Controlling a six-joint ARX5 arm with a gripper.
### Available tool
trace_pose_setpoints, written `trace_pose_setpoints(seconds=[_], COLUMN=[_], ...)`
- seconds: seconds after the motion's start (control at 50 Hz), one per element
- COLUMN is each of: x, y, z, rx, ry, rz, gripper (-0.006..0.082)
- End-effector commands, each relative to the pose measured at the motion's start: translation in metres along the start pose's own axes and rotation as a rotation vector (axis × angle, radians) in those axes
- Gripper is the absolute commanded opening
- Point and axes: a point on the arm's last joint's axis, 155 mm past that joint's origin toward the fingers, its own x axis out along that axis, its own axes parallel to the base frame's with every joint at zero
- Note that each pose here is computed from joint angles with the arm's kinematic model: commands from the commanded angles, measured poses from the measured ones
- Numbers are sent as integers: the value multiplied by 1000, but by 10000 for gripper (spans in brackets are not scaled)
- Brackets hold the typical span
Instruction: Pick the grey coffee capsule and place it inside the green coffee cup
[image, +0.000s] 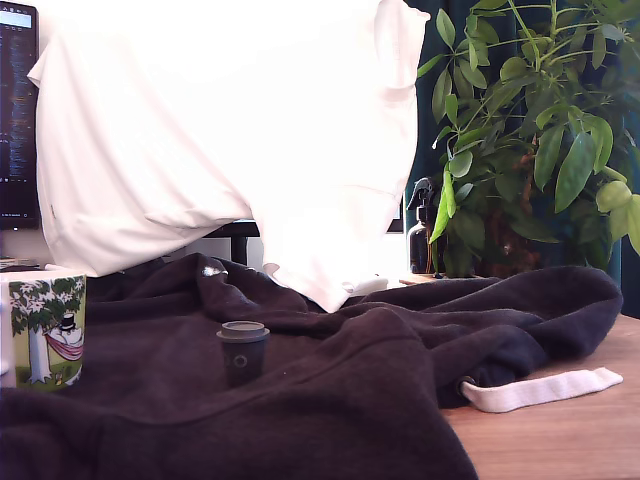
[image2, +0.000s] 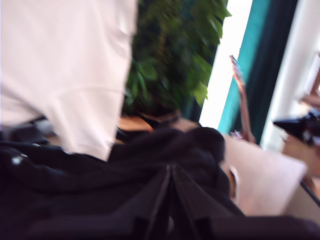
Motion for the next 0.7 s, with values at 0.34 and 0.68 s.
trace_pose_setpoints(seconds=[0.34,0.68], x=[49,97], y=[15,6], z=[1,-47], rx=[204,290], ry=[340,678], rz=[-90,-169], gripper=[-24,55])
